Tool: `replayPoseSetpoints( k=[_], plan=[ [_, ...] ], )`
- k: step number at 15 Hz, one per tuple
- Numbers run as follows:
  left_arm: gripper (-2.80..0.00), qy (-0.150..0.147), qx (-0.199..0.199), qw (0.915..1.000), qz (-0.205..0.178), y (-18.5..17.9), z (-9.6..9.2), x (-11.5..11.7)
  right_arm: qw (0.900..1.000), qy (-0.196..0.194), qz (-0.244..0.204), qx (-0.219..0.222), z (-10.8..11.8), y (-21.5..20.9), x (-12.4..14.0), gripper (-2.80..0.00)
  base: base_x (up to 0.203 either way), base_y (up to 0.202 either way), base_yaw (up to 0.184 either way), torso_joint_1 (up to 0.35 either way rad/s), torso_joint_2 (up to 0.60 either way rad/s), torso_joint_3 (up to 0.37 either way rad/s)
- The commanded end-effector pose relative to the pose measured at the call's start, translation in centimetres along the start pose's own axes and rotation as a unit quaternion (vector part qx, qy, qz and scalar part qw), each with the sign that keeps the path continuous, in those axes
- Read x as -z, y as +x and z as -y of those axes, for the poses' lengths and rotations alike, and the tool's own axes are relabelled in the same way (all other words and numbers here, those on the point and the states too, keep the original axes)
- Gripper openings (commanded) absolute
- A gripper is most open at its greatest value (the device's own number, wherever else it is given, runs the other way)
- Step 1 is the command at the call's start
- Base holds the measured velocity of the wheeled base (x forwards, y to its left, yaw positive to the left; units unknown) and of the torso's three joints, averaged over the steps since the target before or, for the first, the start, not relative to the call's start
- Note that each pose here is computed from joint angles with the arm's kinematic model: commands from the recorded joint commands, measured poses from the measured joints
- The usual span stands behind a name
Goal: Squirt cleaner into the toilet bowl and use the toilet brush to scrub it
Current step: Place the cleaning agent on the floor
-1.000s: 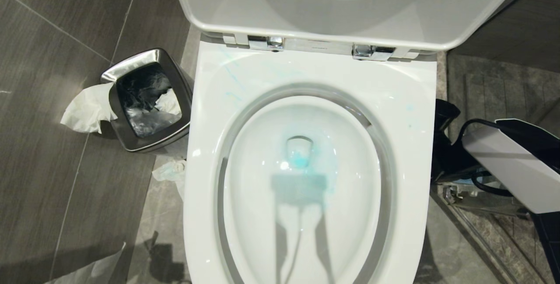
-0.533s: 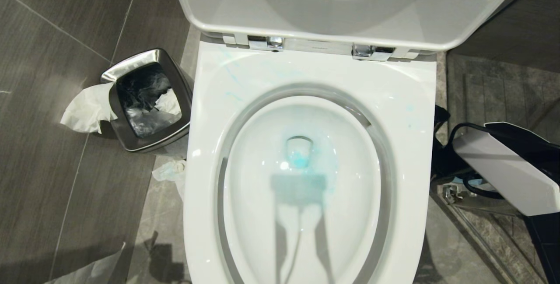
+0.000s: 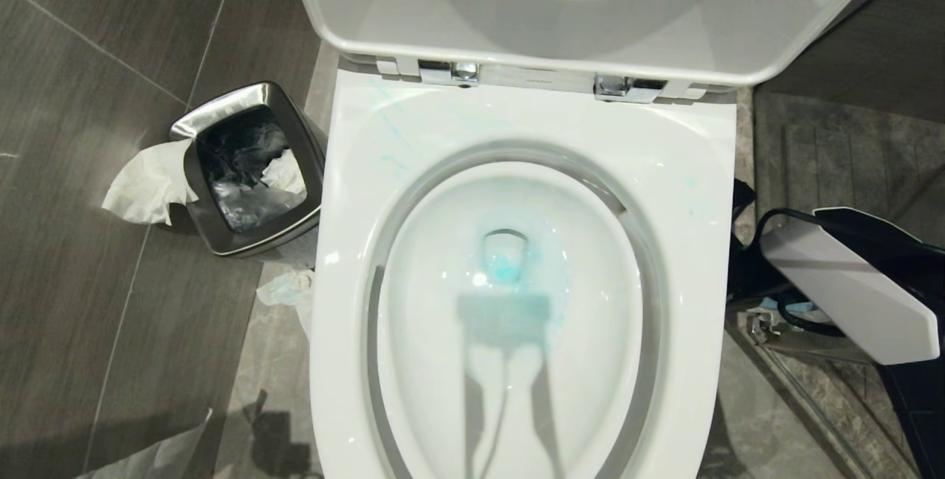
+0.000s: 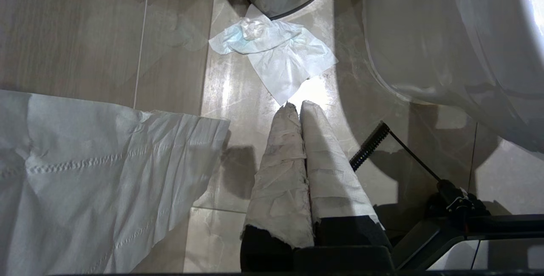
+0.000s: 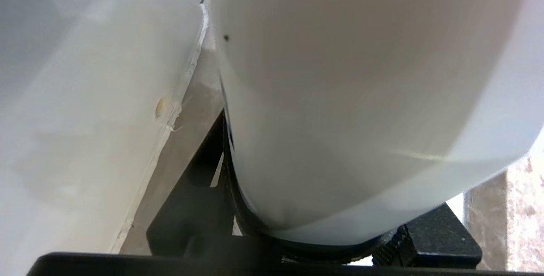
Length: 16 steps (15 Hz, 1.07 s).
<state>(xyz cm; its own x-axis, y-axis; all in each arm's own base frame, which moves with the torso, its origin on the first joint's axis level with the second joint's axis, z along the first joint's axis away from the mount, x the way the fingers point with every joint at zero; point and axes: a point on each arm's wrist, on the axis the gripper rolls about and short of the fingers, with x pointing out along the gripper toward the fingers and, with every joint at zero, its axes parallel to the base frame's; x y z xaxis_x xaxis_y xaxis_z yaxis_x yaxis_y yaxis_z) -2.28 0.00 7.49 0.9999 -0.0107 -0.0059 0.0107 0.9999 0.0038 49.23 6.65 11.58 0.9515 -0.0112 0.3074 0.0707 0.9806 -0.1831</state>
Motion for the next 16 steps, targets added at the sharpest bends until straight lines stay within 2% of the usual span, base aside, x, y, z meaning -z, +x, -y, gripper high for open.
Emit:
replayPoseSetpoints(
  k=[1, 12, 13, 16],
  plan=[
    [-2.80, 0.000, 0.000, 1.0000, -0.001, 0.01, 0.00, 0.05, 1.000, -0.001, -0.001, 0.003, -0.06, -0.02, 0.28, -2.80, 0.000, 0.000, 0.000, 0.000, 0.00, 0.000],
    [-2.80, 0.000, 0.000, 1.0000, -0.001, 0.01, 0.00, 0.05, 1.000, 0.007, -0.008, 0.014, -0.17, -0.24, 0.46, -2.80, 0.000, 0.000, 0.000, 0.000, 0.00, 0.000],
    [-2.80, 0.000, 0.000, 1.0000, -0.001, 0.01, 0.00, 0.05, 1.000, 0.008, -0.012, 0.015, -0.15, -0.36, 0.50, 0.00, 0.000, 0.000, 0.000, 0.000, 0.00, 0.000],
    [-2.80, 0.000, 0.000, 1.0000, -0.001, 0.01, 0.00, 0.05, 1.000, 0.007, -0.008, 0.014, -0.03, -0.30, -0.08, 0.00, 0.000, 0.000, 0.000, 0.000, 0.00, 0.000]
  ],
)
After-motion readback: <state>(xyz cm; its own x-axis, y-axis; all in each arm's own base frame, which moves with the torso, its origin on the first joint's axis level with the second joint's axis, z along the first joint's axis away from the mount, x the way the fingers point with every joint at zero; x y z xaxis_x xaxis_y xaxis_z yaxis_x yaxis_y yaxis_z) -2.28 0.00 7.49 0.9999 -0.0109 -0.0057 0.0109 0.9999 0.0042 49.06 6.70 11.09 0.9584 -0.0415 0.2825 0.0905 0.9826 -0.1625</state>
